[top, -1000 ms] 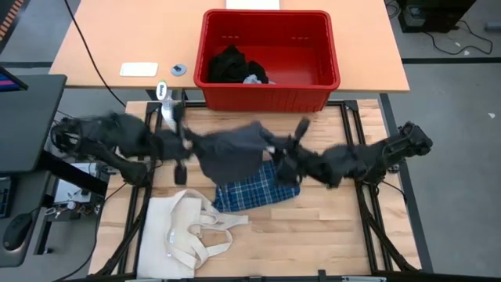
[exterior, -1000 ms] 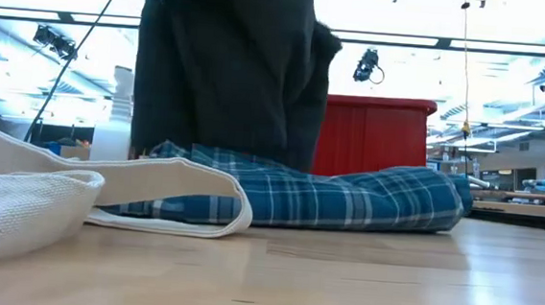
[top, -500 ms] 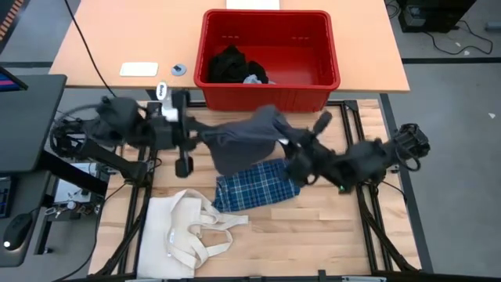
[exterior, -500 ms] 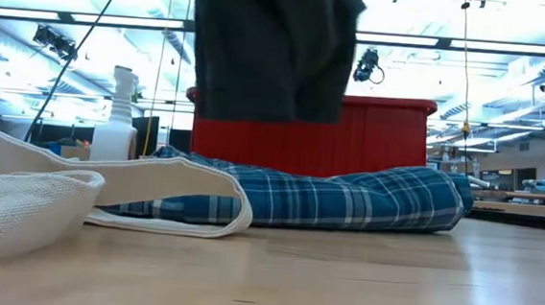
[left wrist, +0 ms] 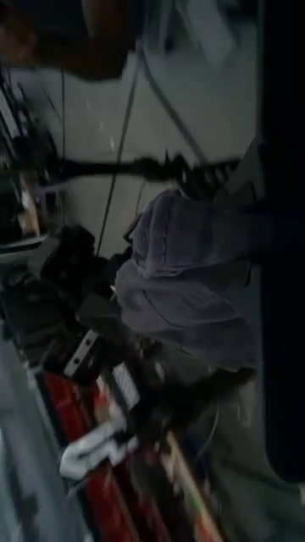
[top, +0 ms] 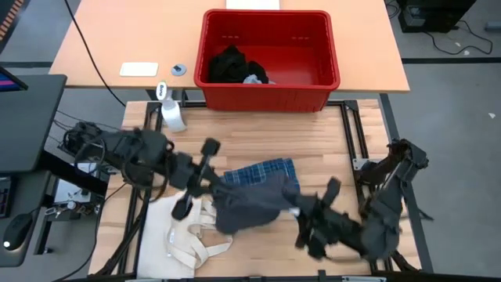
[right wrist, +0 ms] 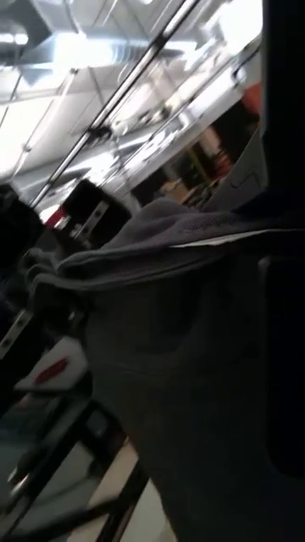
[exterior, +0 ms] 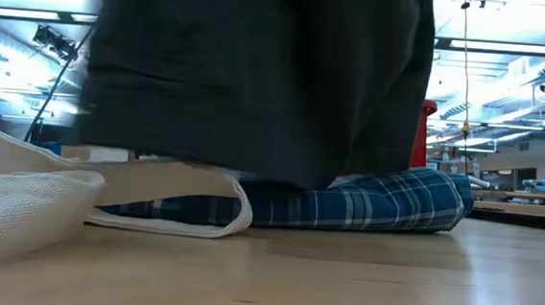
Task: Fold Laundry from Bin
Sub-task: Fold the gray short
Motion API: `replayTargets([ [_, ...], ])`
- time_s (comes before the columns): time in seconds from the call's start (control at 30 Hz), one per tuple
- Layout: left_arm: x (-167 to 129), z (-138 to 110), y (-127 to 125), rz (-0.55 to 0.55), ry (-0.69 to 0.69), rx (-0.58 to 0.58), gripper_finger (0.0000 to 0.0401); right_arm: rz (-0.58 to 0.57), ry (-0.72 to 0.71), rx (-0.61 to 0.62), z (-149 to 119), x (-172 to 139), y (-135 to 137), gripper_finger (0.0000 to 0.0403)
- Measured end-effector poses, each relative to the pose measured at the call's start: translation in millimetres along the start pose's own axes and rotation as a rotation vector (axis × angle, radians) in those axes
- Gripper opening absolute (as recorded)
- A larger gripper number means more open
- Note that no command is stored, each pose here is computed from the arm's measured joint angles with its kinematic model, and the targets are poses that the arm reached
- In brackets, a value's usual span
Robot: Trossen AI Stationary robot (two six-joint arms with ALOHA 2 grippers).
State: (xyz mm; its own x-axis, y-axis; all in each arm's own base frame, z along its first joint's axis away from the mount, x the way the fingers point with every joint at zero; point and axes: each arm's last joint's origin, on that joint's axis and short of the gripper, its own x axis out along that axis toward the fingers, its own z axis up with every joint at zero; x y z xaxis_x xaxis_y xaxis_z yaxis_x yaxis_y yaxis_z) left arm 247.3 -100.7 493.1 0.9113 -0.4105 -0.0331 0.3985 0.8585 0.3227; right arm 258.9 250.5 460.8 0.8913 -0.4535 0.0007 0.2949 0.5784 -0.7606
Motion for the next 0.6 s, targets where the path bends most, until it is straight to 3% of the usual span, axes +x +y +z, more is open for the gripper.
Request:
replayTargets([
  [0.23,16,6,-29,-0.080,-0.058,-0.055,0.0022,0.060,-0.065,0.112,11,-29,23,0.0030],
  [0.47,17,17,-34,-0.076,-0.158,-0.057,0.0037,0.137,-0.200,0.139,21,-46,20,0.0030],
  [0.6,17,16,-33,-0.074,-0.157,-0.057,0.0038,0.122,-0.187,0.132,21,-47,19,0.0030],
])
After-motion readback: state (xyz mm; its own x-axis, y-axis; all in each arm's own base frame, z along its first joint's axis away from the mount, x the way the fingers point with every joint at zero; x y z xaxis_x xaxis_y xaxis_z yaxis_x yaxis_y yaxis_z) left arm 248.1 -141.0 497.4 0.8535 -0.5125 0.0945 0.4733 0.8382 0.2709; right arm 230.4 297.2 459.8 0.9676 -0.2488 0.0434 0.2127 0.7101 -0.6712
